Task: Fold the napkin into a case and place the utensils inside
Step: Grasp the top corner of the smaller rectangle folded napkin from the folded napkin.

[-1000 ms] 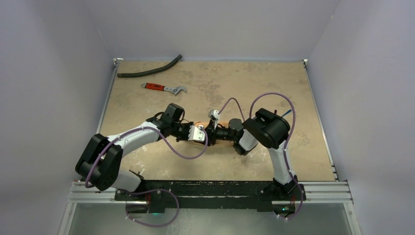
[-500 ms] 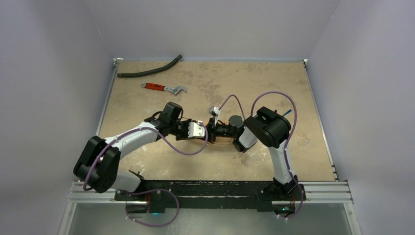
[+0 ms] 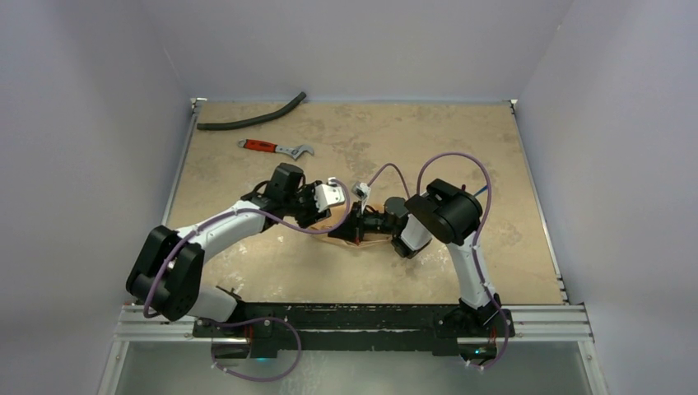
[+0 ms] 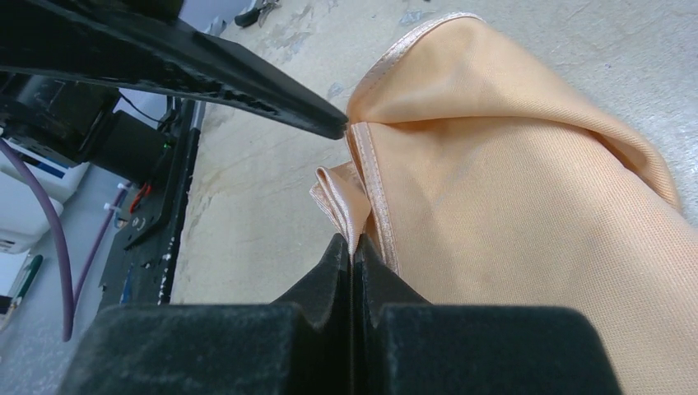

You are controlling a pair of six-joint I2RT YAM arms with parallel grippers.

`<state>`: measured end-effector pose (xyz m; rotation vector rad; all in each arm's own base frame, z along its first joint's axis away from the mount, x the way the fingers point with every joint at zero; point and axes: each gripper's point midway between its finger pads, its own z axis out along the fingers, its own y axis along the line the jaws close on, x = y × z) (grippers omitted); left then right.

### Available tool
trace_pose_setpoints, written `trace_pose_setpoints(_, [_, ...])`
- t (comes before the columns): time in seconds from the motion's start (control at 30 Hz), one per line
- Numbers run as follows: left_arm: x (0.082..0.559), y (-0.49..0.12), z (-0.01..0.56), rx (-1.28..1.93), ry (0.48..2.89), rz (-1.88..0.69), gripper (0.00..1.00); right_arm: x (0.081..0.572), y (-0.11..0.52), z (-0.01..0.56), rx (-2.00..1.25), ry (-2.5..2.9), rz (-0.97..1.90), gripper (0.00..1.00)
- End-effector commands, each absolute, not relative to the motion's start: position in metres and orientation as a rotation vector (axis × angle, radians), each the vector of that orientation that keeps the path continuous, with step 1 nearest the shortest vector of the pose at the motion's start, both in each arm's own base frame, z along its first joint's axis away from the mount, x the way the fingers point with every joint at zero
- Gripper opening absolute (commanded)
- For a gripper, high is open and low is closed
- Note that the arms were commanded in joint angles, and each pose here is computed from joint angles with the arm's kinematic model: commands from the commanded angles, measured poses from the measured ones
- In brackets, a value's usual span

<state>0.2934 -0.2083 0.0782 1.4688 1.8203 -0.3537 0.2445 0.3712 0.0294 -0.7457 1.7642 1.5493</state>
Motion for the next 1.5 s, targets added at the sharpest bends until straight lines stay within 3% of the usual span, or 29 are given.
trace_pose_setpoints(0.0, [0.312, -0.208, 0.078, 1.382, 1.869, -0.317, 0.47, 0.246, 0.373, 0.120, -0.809, 1.238, 1.554, 0.00])
trace_pose_setpoints(0.5, [0.307, -0.207, 0.045, 1.418, 1.908, -0.271, 0.44, 0.252, 0.374, 0.117, -0.725, 1.403, 1.594, 0.00])
trace_pose_setpoints(0.73, [0.309, -0.199, 0.037, 1.438, 1.907, -0.200, 0.35, 0.254, 0.375, 0.111, -0.702, 1.469, 1.593, 0.00])
trace_pose_setpoints(0.83, [0.313, -0.196, 0.036, 1.453, 1.885, -0.152, 0.23, 0.253, 0.375, 0.107, -0.689, 1.498, 1.605, 0.00])
trace_pose_setpoints(0.93, [0.314, -0.194, 0.035, 1.462, 1.882, -0.134, 0.00, 0.254, 0.375, 0.098, -0.668, 1.555, 1.615, 0.00])
trace_pose_setpoints(1.47, [0.308, -0.208, 0.052, 1.439, 1.837, -0.225, 0.00, 0.267, 0.380, 0.030, -0.534, 1.947, 1.595, 0.00])
